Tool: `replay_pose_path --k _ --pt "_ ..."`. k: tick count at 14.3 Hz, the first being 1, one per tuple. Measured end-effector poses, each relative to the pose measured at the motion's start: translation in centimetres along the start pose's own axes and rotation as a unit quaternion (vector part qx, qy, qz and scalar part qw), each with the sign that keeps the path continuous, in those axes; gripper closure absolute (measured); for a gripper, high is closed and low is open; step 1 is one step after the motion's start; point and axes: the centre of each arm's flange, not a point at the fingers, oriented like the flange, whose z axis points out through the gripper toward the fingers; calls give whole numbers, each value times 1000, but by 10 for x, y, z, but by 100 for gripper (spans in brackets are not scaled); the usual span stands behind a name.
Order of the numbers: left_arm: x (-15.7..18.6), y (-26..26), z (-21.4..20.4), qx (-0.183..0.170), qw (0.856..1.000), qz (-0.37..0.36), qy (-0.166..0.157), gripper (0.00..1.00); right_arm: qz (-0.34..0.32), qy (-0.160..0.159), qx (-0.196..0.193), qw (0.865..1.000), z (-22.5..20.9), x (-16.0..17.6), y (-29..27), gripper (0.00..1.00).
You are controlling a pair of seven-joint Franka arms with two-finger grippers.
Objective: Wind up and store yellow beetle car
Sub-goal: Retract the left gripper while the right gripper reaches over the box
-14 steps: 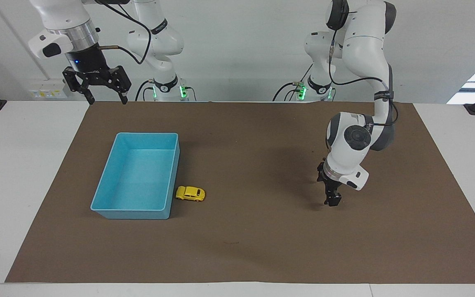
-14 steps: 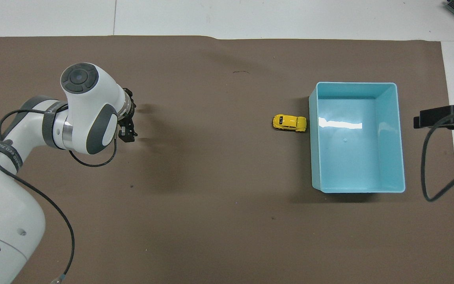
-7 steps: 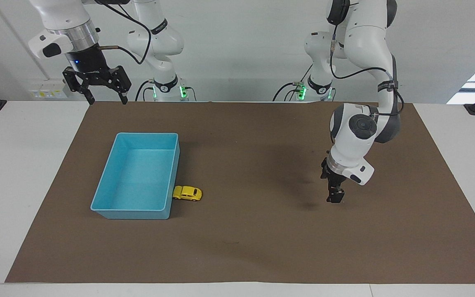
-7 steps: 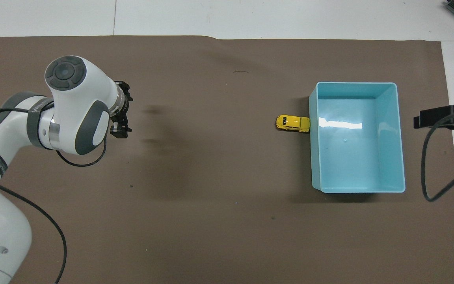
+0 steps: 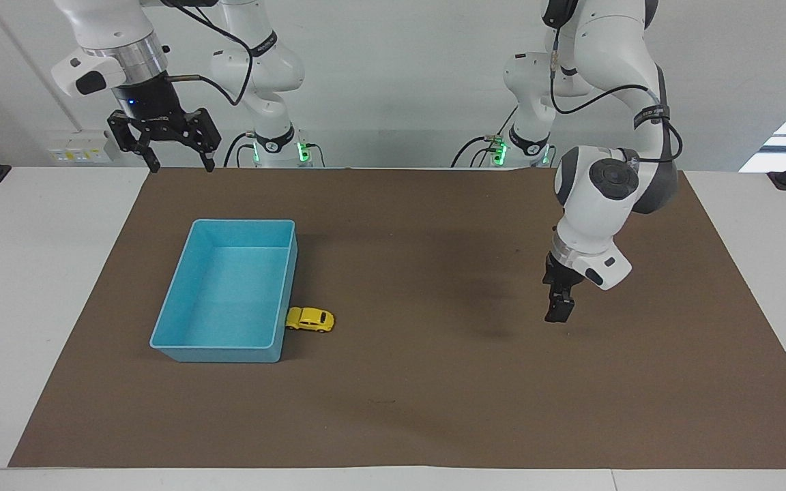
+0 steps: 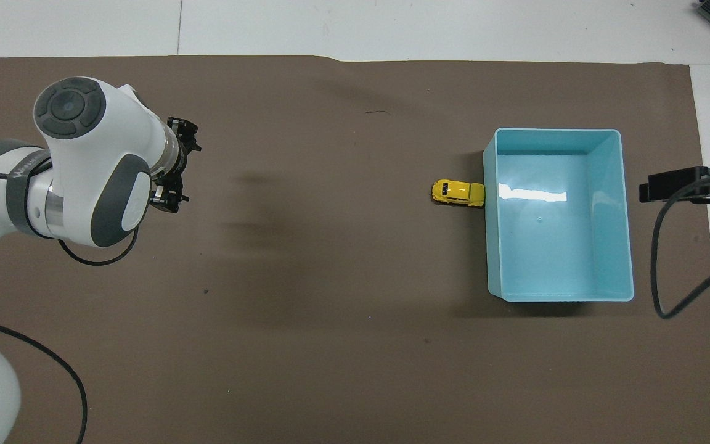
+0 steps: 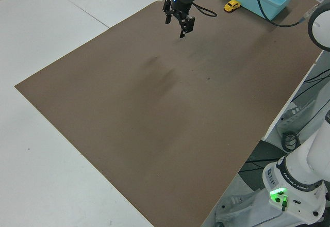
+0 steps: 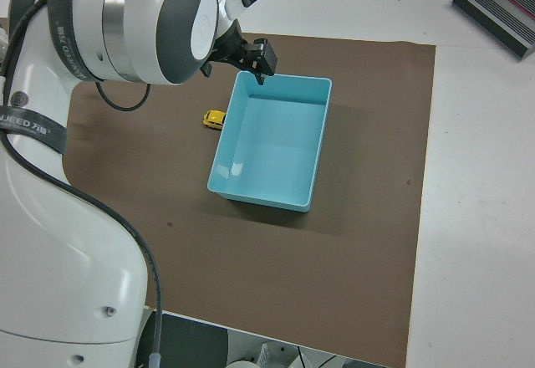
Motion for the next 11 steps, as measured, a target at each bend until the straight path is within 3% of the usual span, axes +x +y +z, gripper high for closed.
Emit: replay_pose_path --k 4,11 --pt "14 -3 -31 -20 998 53 3 0 -73 -13 1 997 -1 -6 -10 0" --pt "53 -24 -83 -23 981 194 -8 0 -107 -28 14 994 -6 -16 -24 0"
